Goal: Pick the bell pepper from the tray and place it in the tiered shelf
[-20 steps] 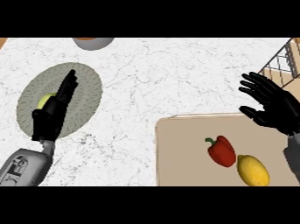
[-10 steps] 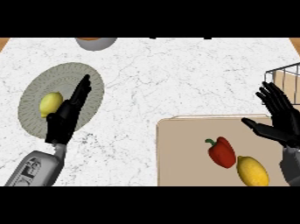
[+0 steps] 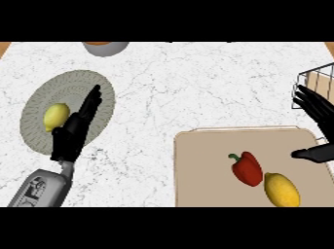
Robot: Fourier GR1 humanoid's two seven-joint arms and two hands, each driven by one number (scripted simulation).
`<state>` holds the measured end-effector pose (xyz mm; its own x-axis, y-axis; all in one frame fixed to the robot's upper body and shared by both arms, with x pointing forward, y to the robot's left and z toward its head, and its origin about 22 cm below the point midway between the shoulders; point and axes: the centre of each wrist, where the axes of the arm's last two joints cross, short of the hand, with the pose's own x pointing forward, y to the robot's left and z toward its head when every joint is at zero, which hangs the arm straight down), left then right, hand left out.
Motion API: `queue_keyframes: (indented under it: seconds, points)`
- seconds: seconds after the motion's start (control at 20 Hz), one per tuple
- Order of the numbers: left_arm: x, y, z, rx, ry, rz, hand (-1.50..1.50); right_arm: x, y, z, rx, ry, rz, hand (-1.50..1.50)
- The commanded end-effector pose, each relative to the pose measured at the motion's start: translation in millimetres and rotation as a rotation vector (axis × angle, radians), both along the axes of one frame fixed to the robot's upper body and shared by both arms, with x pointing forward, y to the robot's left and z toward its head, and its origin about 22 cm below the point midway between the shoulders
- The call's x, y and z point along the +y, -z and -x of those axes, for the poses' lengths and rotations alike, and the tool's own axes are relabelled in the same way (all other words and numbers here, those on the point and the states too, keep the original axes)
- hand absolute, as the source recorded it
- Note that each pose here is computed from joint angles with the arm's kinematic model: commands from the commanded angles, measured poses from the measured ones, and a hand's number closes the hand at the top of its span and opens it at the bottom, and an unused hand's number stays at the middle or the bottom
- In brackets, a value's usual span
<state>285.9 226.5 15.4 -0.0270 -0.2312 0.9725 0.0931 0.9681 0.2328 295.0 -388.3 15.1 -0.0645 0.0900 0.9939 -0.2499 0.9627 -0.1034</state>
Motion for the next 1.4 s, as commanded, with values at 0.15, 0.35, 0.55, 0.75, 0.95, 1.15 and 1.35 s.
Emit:
queue_keyframes:
  seconds: [0.15, 0.35, 0.55, 0.75, 0.95, 1.15, 1.35]
  points:
    - [4, 20, 8.0, 0.007, 0.002, 0.003, 0.00, 10, -77, -18, 0.024, -0.152, 0.259, -1.50]
    - [7, 1, 4.0, 0.019, -0.004, -0.010, 0.00, 12, -113, -14, 0.083, -0.287, 0.475, -1.50]
    - [10, -2, -1.3, 0.008, -0.010, -0.006, 0.00, 34, -124, -2, 0.078, -0.366, 0.667, -1.50]
    - [-2, 1, 0.9, -0.005, -0.011, -0.016, 0.00, 51, -142, 16, 0.089, -0.359, 0.733, -1.50]
    - [10, -2, 8.5, 0.004, -0.005, 0.010, 0.00, 65, -138, 35, 0.110, -0.372, 0.723, -1.50]
    - [8, 14, 11.9, 0.025, -0.013, 0.013, 0.00, 73, -146, 52, 0.084, -0.321, 0.706, -1.50]
    - [5, -4, -7.6, 0.009, -0.006, 0.005, 0.00, 74, -146, 50, 0.084, -0.315, 0.736, -1.50]
